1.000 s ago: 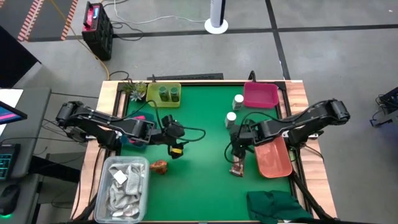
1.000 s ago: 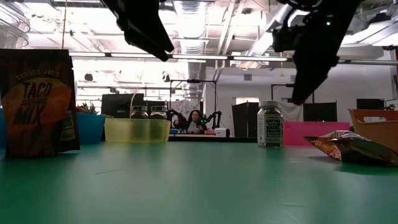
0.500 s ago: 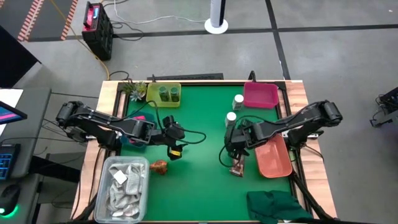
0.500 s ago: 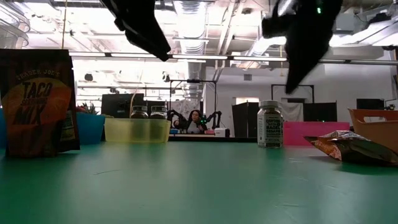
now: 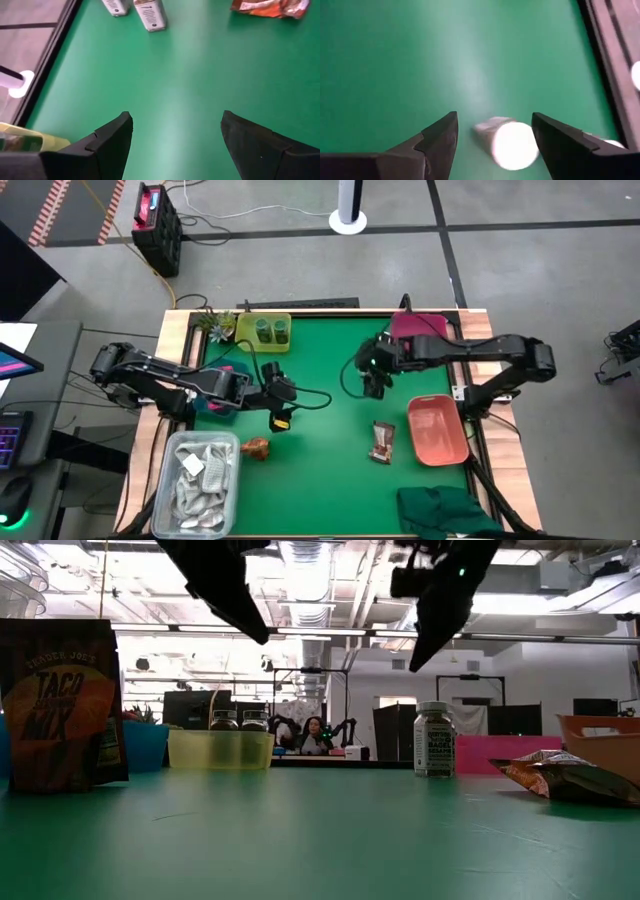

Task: Sort spices by type
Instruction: Put the bottom white seasoning bottle into the red bin

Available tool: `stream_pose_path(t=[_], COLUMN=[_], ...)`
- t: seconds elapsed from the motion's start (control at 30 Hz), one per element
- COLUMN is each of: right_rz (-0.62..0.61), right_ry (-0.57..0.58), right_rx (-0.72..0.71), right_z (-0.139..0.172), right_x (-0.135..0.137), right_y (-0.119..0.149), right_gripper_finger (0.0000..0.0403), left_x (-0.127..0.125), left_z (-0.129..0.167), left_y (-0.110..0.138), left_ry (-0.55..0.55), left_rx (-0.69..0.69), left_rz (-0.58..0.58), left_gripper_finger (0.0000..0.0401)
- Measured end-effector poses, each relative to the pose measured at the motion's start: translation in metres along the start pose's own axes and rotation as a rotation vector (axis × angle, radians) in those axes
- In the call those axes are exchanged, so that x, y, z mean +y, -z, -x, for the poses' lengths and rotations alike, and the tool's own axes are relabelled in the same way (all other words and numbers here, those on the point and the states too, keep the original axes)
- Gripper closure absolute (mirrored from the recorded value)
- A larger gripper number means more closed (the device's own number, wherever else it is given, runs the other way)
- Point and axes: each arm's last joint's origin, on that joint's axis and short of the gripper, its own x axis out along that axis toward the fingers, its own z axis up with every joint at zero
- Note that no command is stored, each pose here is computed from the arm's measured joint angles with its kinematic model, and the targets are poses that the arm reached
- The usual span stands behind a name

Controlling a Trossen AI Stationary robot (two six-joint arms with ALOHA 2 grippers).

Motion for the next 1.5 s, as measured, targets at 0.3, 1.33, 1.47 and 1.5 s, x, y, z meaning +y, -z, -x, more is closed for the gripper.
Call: stream_pose_path(t=[0.3,1.33,1.47,1.5], right_rz=[0.035,0.039,0.034,0.031], right_ry=[0.005,-0.097,-0.095,-0.093], right_rx=[-0.015,0.000,0.014,0.016], right_z=[-0.011,-0.046,-0.050,-0.051], right_x=[-0.028,-0.033,-0.034,-0.035], right_y=[0.003,0.038,0.044,0.044], right_gripper_finger=[0.0117,0.0117,0.0117,0.0117], left_x=[-0.012,0.068,0.075,0.076], left_z=[-0.020,0.029,0.049,0.052], left_y=[0.022,0.001,0.005,0.007], left_ry=[0.005,-0.200,-0.198,-0.196], left_rx=[-0.120,-0.567,-0.575,-0.567], left_rz=[0.016,-0.006,0.011,0.010], left_gripper_finger=[0.0111,0.0111,0.0111,0.0111])
